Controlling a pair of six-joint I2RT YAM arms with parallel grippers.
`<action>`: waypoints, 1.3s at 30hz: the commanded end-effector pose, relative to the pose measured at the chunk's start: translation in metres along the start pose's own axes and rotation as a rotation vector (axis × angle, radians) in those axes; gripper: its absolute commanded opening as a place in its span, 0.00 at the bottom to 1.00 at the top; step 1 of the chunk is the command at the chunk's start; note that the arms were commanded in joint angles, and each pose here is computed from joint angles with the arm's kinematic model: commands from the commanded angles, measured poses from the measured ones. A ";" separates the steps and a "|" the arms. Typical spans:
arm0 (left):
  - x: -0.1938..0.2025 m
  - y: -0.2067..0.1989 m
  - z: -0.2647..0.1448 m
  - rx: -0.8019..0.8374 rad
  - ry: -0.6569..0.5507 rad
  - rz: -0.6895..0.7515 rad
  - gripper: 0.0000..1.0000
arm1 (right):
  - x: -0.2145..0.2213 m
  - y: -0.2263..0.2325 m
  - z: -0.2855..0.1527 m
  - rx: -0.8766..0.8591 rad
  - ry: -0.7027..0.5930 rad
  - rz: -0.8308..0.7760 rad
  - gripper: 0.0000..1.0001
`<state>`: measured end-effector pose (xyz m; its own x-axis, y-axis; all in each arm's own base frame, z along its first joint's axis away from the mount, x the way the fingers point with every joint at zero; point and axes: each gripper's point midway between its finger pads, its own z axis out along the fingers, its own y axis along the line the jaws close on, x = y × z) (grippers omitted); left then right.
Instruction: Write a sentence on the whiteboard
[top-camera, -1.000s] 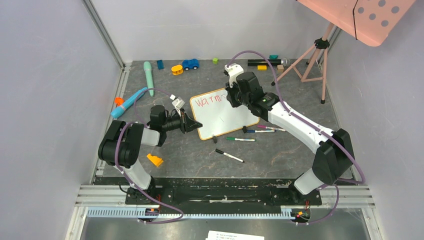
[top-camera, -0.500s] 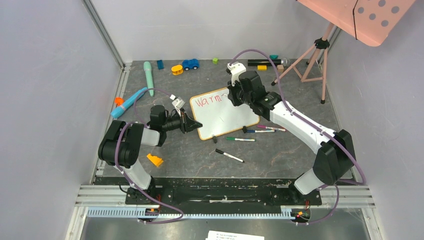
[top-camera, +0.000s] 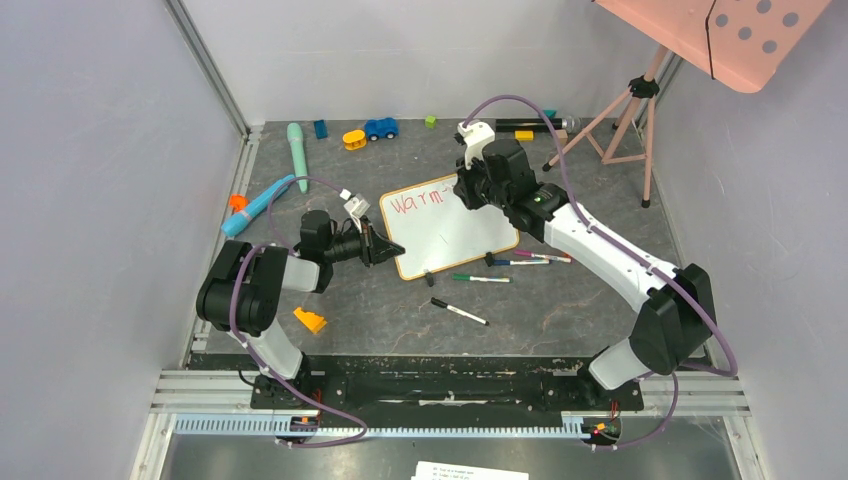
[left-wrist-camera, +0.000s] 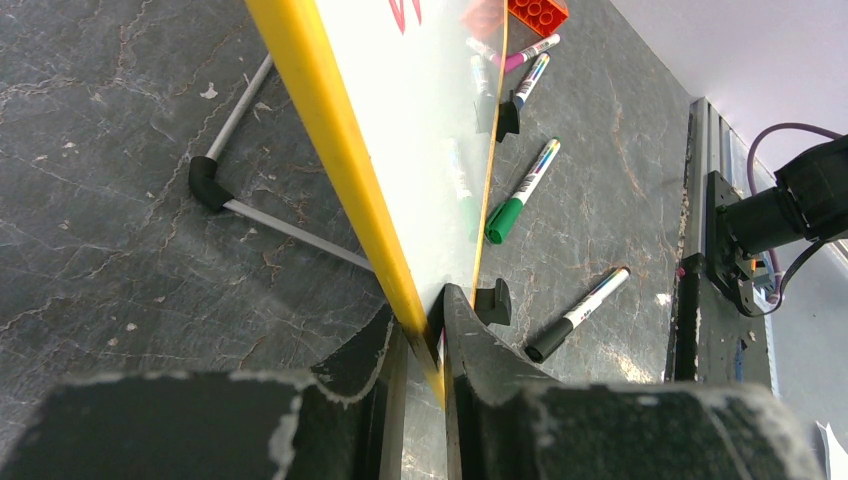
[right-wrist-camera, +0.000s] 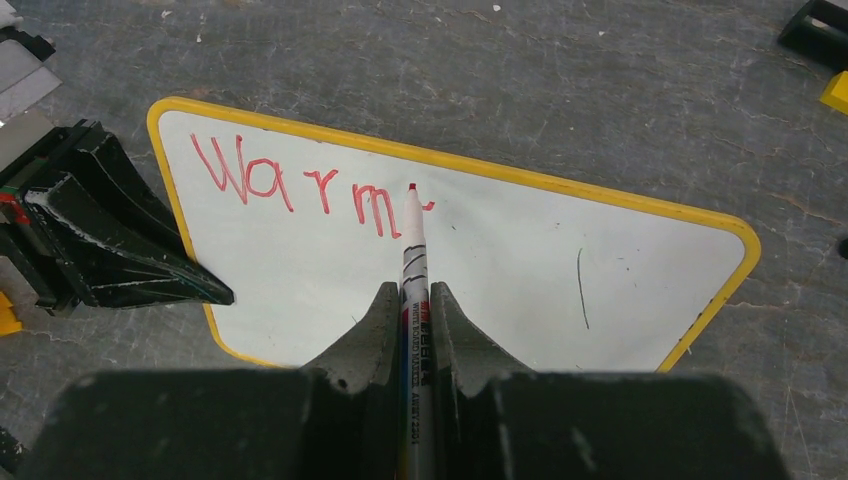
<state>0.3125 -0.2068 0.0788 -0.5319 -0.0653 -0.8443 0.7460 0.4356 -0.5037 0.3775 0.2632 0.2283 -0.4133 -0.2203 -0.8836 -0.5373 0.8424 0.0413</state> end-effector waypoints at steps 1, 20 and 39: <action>-0.010 0.018 0.001 -0.076 -0.031 0.068 0.08 | -0.026 0.004 0.000 -0.017 -0.076 0.021 0.00; -0.011 0.018 0.001 -0.077 -0.032 0.069 0.08 | -0.007 -0.006 0.013 0.037 -0.035 0.025 0.00; -0.010 0.017 0.001 -0.076 -0.031 0.068 0.08 | 0.043 -0.006 0.002 0.026 0.050 0.042 0.00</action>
<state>0.3129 -0.2065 0.0783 -0.5331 -0.0659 -0.8435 0.7438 0.4387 -0.5043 0.3670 0.2569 0.1905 -0.4727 -0.2241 -0.8523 -0.5187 0.8526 0.0635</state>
